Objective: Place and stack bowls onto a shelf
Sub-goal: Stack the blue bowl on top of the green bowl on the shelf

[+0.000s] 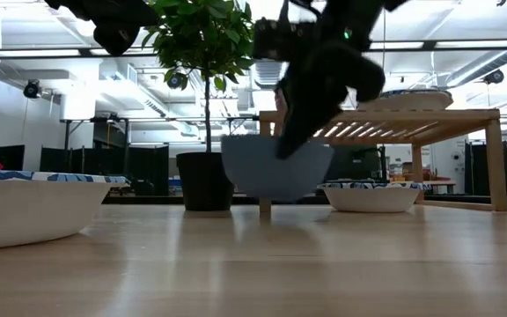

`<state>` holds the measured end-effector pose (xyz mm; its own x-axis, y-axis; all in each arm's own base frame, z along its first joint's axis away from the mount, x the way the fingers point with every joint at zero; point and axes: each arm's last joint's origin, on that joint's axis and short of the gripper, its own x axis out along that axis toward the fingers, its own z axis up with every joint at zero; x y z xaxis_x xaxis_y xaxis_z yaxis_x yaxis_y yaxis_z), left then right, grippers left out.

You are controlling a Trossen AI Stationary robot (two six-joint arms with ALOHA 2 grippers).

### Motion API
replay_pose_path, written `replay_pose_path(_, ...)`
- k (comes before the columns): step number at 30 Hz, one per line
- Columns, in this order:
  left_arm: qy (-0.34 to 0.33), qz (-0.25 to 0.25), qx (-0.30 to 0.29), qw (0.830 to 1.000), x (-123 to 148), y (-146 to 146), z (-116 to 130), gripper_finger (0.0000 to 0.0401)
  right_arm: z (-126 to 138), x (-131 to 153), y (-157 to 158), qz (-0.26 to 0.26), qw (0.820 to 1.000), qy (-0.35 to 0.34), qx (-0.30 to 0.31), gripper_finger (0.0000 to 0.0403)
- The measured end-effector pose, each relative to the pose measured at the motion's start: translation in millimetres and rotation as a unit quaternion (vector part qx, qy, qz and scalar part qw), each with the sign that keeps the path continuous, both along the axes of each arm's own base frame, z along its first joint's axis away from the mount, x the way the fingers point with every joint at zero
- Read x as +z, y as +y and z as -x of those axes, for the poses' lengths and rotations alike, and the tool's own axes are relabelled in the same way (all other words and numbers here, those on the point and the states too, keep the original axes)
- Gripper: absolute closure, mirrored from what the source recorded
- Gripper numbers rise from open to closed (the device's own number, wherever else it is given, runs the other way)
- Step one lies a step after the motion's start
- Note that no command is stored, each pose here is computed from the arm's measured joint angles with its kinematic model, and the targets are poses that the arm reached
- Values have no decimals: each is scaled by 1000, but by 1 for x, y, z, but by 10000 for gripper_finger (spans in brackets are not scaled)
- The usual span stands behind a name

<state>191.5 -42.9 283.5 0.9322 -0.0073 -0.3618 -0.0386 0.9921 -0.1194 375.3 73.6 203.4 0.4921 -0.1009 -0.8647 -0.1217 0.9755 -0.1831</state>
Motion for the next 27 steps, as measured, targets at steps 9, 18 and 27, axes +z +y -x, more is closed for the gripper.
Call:
replay_pose_path(9, 0, -12, -5, 1000, 0, 0, 0, 401, -7, 50, 9, 16, 999, -1, 32, 394)
replay_pose_path(18, 0, -20, -8, 1000, 0, 0, 0, 401, -4, 102, 7, 52, 998, 10, 39, 394)
replay_pose_path(27, 0, -25, -9, 1000, 0, 0, 0, 401, 16, 163, -3, 136, 990, 23, 4, 394)
